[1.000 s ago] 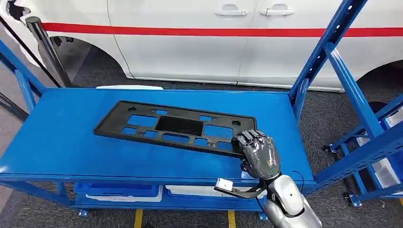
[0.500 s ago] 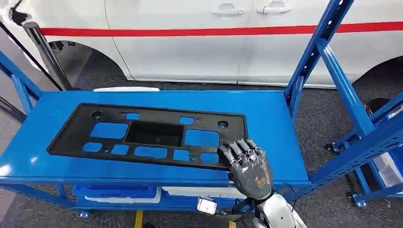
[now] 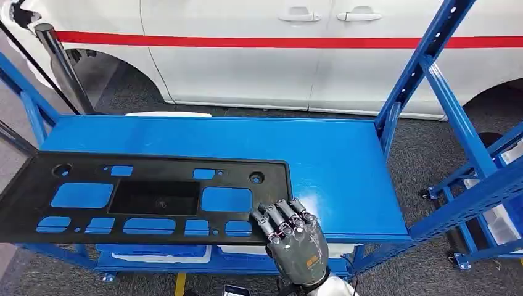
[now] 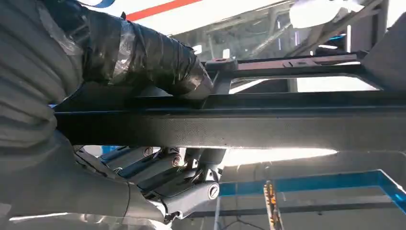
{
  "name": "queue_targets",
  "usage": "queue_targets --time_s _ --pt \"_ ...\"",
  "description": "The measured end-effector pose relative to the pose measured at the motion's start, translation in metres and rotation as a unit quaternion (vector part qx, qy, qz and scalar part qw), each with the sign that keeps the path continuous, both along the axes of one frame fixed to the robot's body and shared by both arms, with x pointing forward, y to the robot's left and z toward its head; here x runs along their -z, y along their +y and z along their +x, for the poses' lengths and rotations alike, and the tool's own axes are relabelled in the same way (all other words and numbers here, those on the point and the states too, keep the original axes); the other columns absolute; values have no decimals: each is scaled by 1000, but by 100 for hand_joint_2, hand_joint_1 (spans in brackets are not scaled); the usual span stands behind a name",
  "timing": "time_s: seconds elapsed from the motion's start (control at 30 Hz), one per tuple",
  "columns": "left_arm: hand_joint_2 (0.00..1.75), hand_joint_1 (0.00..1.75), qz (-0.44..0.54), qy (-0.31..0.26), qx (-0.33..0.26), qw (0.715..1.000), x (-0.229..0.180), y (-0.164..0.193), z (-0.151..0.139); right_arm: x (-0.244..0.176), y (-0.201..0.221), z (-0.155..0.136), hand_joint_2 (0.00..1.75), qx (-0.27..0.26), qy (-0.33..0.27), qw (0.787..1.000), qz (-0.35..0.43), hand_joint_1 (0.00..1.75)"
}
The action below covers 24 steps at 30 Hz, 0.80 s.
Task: Take the parts from the cabinet and place them on the table.
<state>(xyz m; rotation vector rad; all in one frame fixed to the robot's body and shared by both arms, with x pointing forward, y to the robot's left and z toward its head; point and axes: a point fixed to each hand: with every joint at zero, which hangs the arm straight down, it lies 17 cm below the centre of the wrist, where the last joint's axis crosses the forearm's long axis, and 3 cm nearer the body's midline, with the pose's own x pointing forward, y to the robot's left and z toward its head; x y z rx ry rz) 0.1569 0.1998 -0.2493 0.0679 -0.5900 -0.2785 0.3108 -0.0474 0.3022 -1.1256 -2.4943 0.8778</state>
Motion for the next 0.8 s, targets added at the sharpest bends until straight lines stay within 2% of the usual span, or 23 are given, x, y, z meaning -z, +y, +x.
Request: queue_targets --time_s 0.23,0.4,0.8 --pt "175 0 -5 4 -3 1000 1 -1 -4 2 1 -1 175 -7 12 1000 10 175" --pt "175 0 29 23 -10 999 6 10 -10 3 2 -2 175 -11 15 1000 14 175" --pt "175 0 52 23 -13 998 6 18 -10 6 2 -1 175 -12 23 999 18 175"
